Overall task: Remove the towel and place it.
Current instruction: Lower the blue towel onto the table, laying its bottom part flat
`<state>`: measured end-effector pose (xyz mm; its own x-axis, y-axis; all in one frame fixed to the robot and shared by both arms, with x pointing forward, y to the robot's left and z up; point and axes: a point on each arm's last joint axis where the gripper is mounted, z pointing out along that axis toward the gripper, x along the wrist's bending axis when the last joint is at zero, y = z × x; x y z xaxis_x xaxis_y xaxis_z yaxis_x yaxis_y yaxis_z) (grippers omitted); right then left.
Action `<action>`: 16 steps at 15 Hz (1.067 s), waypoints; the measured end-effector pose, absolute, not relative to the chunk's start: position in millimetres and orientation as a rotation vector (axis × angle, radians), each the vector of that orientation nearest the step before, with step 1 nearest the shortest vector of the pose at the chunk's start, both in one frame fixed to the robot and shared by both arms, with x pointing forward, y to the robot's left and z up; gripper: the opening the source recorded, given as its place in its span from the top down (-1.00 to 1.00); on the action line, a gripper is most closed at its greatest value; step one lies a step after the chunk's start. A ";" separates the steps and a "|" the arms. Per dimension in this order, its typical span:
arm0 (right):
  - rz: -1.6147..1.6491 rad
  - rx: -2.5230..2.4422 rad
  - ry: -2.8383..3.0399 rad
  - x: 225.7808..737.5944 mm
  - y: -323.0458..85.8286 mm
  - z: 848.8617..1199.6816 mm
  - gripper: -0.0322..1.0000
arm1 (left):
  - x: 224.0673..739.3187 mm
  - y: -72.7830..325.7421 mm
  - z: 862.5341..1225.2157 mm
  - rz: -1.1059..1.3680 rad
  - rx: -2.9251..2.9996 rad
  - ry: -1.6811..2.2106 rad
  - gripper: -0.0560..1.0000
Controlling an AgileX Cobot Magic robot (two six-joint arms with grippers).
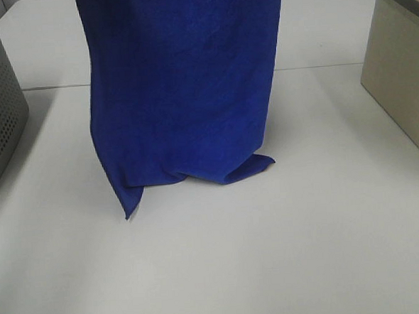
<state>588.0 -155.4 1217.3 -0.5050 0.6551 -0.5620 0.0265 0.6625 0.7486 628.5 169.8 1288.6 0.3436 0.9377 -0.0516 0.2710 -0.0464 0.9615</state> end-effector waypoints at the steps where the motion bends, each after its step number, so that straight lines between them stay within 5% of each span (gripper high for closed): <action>1: 0.892 0.493 1.862 605.9 -149.3 1213.6 0.94 | 647.3 172.9 1279.5 0.830 1.509 1.126 0.89; 5: 1.086 0.393 1.415 673.1 -122.4 1221.4 0.94 | 706.3 179.2 1264.6 1.052 1.145 0.911 0.89; 10: 1.244 0.538 1.227 720.2 -144.8 1229.6 0.94 | 729.6 180.3 1249.7 1.228 0.994 0.728 0.89; 16: 1.116 0.943 1.700 750.3 -150.6 1144.7 0.94 | 752.6 174.6 1176.3 1.009 1.460 1.083 0.89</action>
<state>750.3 -150.6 1144.7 -0.3345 0.9075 -0.2542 0.1275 0.3108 0.9419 752.6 174.6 1176.3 0.2462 0.9678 0.0515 0.1197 -0.0831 0.9893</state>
